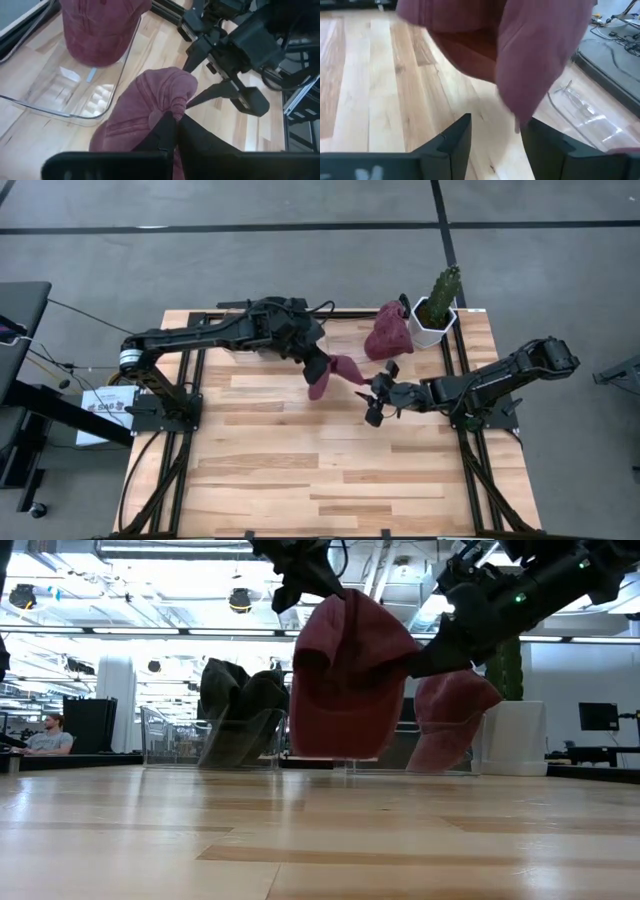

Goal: Pick & Place hat
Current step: Put the red cap into the right transparent bin

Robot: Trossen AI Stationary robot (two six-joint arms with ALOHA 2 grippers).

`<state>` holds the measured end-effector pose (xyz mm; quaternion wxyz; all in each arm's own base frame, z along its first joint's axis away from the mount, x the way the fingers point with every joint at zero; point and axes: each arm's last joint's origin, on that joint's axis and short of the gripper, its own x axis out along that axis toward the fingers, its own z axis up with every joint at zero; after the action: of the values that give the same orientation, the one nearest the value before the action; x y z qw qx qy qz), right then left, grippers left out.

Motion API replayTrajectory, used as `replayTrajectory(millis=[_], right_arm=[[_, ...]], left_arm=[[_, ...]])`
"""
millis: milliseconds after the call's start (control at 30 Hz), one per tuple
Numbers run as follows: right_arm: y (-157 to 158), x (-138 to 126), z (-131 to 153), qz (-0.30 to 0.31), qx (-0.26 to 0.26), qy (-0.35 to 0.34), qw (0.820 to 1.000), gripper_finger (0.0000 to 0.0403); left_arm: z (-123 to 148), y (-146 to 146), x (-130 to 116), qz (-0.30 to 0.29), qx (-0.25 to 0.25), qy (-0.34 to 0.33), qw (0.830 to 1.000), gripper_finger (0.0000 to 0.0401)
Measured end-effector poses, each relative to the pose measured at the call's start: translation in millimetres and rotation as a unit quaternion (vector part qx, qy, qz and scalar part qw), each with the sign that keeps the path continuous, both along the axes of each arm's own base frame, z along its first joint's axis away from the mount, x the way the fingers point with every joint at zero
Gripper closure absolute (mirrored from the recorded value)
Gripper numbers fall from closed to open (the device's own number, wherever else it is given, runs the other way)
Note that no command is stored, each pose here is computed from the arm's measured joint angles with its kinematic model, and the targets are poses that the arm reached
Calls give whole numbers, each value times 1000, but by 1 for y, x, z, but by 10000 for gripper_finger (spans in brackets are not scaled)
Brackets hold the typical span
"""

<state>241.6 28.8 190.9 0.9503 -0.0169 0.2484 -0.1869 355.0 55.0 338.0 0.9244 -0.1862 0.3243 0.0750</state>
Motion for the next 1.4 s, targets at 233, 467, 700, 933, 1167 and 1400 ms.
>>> replayTrajectory(millis=[233, 467, 700, 933, 1167, 1400], right_arm=[[7, -8, 9, 19, 1, -8, 1000, 244], [16, -35, 37, 52, 9, -44, 998, 265], [25, -66, 61, 100, 19, -84, 991, 280], [30, -90, 75, 139, 34, -116, 983, 282], [33, -102, 81, 163, 45, -130, 977, 284], [35, -105, 80, 151, 43, -131, 979, 285]], left_arm=[[13, 0, -9, 29, 12, -18, 999, 392], [41, 2, -21, 79, 55, -90, 991, 392], [68, 3, -23, 98, 73, -198, 973, 392], [65, 8, -12, 137, 96, -220, 961, 391], [53, 13, 9, 173, 98, -242, 950, 391], [26, 18, 43, 187, 98, -268, 940, 391]])
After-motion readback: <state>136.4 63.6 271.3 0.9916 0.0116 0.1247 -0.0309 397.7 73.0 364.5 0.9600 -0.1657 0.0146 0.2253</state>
